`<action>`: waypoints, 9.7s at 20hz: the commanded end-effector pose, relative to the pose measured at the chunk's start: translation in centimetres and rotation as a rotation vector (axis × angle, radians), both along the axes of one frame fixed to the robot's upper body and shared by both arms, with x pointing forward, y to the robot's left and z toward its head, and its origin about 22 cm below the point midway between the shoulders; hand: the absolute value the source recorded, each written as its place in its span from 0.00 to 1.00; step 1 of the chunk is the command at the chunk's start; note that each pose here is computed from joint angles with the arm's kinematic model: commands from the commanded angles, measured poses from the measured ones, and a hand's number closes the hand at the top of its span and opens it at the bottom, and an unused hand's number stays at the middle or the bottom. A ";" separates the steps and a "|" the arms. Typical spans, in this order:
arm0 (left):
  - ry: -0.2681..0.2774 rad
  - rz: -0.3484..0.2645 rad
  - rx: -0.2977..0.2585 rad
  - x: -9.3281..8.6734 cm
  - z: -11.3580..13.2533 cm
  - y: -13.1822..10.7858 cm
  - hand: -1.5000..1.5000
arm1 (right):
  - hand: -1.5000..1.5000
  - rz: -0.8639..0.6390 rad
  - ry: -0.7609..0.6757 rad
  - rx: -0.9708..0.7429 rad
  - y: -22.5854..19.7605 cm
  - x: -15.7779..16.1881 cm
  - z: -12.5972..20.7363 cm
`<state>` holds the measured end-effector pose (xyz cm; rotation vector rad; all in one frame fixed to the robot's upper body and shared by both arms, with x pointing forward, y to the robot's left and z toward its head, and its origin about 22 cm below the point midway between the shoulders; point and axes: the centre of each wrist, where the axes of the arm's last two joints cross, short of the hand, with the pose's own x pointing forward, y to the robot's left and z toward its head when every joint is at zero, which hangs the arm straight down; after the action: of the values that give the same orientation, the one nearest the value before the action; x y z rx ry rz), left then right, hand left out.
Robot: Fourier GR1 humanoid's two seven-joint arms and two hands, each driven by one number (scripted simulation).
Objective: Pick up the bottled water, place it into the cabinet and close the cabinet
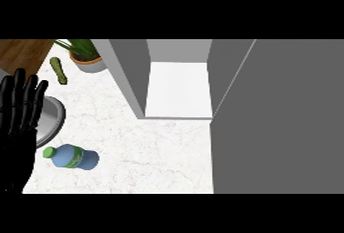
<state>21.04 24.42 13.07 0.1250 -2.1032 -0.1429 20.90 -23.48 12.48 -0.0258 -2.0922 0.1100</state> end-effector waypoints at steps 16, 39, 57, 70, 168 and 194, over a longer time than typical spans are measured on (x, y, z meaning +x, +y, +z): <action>0.404 -0.122 -0.491 -8.8 -3.0 4.0 0.00 | 0.00 0.175 0.298 0.277 -0.1 -8.1 -1.8; 0.396 -0.055 -0.488 -13.4 -7.3 8.2 0.00 | 0.00 0.187 0.297 0.264 1.2 -9.3 -5.9; 0.441 0.016 -0.390 -9.5 -15.0 13.2 0.00 | 0.00 0.215 0.276 0.262 -1.9 -11.7 -6.4; 0.554 0.041 -0.452 -4.3 -20.9 16.1 0.00 | 0.00 0.238 0.265 0.242 1.3 -12.0 -5.2; 0.456 -0.297 -0.590 5.8 -16.3 -2.8 1.00 | 0.00 0.248 0.312 0.289 2.1 -11.5 -7.9; 0.355 -0.099 -0.230 15.8 -5.5 -15.7 1.00 | 0.00 0.274 0.297 0.299 2.2 -8.4 -7.6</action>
<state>32.44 12.05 2.43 -0.1410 -1.6754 0.1317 11.49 -21.22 4.61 0.4398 -1.7775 -0.0266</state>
